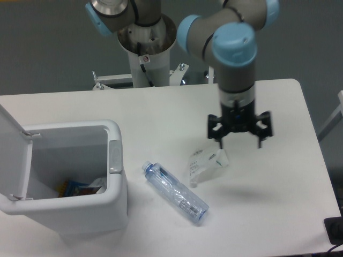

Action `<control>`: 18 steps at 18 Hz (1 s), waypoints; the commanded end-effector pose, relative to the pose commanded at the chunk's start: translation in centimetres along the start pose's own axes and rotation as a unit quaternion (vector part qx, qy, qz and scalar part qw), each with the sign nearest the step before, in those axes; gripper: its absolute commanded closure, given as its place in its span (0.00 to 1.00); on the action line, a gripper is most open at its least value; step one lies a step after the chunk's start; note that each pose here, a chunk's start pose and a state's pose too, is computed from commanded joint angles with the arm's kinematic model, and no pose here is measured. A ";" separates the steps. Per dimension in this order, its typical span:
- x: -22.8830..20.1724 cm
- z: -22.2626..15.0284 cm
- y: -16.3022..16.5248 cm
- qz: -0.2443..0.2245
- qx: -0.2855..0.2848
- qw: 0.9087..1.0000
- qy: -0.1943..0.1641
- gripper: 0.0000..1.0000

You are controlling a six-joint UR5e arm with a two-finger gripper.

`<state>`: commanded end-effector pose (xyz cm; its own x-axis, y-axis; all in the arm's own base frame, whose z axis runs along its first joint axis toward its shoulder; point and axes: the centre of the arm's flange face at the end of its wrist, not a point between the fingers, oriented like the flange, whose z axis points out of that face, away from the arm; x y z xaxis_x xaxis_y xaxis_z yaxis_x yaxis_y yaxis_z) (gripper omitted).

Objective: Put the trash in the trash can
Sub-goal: 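Lower the gripper onto the clear plastic bag and close on it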

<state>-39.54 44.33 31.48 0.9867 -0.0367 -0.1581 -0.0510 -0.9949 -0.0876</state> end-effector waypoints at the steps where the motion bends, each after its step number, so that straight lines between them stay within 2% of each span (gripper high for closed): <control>1: 0.1 1.4 0.1 0.046 -0.006 0.999 0.010 0.00; 2: -0.4 2.1 -0.3 0.075 -0.008 0.997 0.014 0.00; 10: -0.4 6.6 0.2 0.073 -0.031 0.996 0.038 0.00; 14: -0.3 7.6 0.4 0.072 -0.039 0.996 0.045 0.00; 16: -0.7 7.4 0.4 0.075 -0.047 0.995 0.037 0.00; 17: -0.7 7.5 0.6 0.075 -0.052 0.995 0.036 0.03; 18: -0.5 7.6 0.8 0.073 -0.055 0.995 0.037 0.27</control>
<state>-41.30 44.27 23.98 0.9787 -0.1848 -0.0889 -0.1818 -0.9825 0.0404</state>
